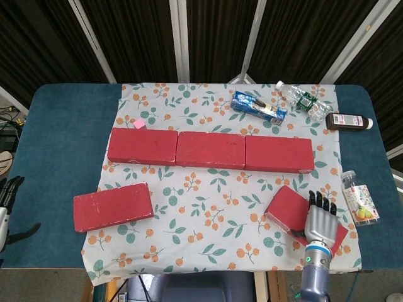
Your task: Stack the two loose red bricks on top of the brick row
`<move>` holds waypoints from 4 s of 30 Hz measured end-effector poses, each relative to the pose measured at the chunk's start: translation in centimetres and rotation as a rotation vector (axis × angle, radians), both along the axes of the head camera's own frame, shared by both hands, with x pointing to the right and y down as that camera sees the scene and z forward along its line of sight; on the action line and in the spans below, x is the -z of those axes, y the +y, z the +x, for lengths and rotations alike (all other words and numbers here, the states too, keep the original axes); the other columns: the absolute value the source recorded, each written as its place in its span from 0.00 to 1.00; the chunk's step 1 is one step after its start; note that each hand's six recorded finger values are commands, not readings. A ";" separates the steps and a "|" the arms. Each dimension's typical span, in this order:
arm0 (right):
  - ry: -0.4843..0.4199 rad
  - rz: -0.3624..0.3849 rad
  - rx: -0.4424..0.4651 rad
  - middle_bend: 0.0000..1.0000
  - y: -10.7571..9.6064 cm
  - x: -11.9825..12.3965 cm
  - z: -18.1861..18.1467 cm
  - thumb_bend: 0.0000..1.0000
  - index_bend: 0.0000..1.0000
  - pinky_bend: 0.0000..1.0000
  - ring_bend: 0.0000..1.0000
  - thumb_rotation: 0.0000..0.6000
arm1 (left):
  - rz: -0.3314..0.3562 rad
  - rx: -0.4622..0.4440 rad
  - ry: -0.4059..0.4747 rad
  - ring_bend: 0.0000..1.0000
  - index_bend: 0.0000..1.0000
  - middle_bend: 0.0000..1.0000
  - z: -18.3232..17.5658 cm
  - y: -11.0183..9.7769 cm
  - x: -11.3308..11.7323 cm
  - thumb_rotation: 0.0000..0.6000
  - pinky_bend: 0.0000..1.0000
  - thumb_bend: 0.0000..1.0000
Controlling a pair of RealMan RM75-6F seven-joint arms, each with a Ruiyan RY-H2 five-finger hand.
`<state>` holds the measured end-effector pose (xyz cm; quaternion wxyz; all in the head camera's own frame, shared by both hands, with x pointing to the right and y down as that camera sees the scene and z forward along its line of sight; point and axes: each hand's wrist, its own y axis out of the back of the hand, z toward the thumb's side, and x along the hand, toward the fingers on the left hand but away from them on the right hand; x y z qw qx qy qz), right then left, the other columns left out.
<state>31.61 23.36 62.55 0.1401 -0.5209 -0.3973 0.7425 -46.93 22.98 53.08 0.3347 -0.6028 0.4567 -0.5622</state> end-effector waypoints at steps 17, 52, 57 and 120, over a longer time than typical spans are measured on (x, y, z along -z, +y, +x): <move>-0.007 -0.040 -0.005 0.00 1.3 -0.7 -0.6 0.15 0.00 0.00 0.00 1.00 | 0.007 0.019 0.005 0.00 0.04 0.06 -0.6 -0.1 0.2 1.00 0.13 0.01; 0.030 -0.105 -0.008 0.10 1.0 -3.2 0.5 0.15 0.00 0.00 0.00 1.00 | 0.000 0.027 -0.009 0.00 0.04 0.05 -0.5 -0.2 -0.1 1.00 0.13 0.01; 0.037 -0.103 -0.002 0.19 0.9 -3.2 0.5 0.15 0.00 0.00 0.00 1.00 | -0.004 0.023 -0.010 0.00 0.04 0.05 -0.4 -0.2 -0.2 1.00 0.13 0.01; 0.043 0.158 0.294 0.42 -13.6 5.3 -9.8 0.15 0.31 0.22 0.44 1.00 | -0.008 0.028 -0.044 0.00 0.04 0.03 -0.5 -0.2 -0.4 1.00 0.14 0.01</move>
